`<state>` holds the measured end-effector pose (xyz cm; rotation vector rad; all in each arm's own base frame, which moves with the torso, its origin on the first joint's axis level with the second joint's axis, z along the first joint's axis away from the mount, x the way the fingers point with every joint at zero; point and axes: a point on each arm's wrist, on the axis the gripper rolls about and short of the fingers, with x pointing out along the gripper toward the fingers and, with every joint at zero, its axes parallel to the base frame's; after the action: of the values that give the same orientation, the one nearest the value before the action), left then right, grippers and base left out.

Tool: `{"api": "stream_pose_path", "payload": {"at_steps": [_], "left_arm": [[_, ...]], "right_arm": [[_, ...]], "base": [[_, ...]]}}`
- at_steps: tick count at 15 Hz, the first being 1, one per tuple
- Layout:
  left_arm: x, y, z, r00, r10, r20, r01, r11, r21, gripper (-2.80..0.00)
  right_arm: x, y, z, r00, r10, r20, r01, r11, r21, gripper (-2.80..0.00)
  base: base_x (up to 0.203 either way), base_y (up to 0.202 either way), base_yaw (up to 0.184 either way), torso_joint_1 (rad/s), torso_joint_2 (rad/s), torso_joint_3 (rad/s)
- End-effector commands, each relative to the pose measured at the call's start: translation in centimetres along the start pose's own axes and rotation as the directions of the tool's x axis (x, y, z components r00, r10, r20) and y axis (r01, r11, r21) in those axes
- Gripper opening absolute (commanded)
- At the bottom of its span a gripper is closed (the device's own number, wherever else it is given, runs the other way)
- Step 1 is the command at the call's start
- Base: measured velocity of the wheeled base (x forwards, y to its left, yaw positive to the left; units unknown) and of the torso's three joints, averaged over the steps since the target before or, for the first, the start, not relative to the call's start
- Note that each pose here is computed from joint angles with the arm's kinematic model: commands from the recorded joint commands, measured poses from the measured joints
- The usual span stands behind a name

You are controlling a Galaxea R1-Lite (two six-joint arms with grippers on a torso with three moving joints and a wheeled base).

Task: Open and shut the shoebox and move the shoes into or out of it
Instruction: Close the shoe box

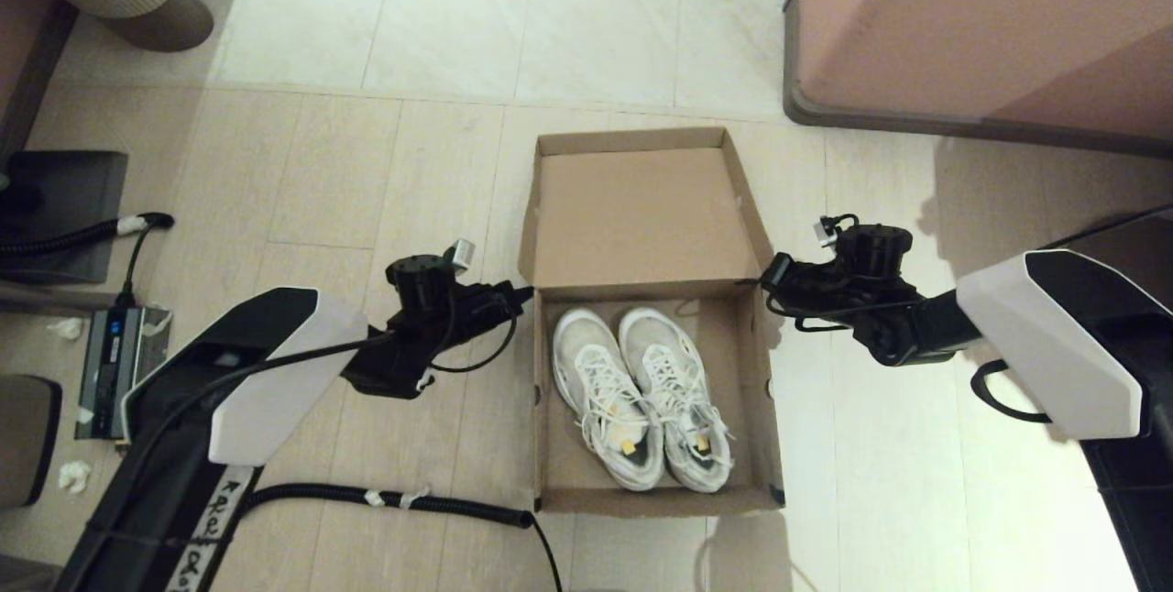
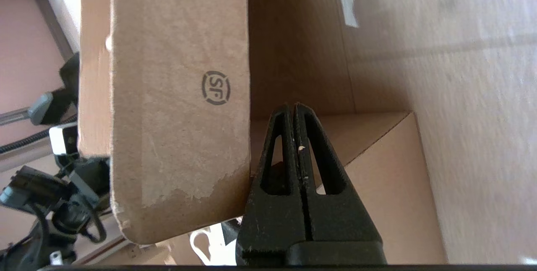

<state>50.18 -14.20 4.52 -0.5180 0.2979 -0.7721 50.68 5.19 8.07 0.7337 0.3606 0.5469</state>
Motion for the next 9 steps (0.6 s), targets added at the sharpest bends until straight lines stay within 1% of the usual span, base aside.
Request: {"api": "stream_pose_path", "payload": {"at_steps": [1,3,5,9], "left_arm": [[-0.9,-1.1,0.2,1.000,-0.001,-0.016,0.001,1.000,0.001,-2.80],[-1.6,-1.5,-0.6,0.999,0.005,-0.033,-0.004,1.000,0.012,-2.80],[-2.3,-1.6,-0.9,0.999,0.011,-0.032,-0.010,1.000,0.015,-2.80],[-2.5,-1.0,-0.5,0.999,0.040,-0.007,-0.040,0.999,0.019,-2.80]], "right_arm": [[-0.7,0.4,-0.4,1.000,-0.002,-0.011,0.002,1.000,0.003,-2.80],[-1.4,0.4,-1.1,1.000,-0.011,-0.024,0.011,1.000,0.000,-2.80],[-2.3,0.3,-2.3,0.999,-0.021,-0.040,0.021,1.000,0.007,-2.80],[-4.7,0.2,-5.3,0.996,-0.041,-0.077,0.043,0.999,0.025,-2.80]], "base": [[0.000,0.000,0.000,0.000,0.00,0.000],[0.000,0.000,0.000,0.000,0.00,0.000],[0.000,0.000,0.000,0.000,0.00,0.000],[0.000,0.000,0.000,0.000,0.00,0.000]]}}
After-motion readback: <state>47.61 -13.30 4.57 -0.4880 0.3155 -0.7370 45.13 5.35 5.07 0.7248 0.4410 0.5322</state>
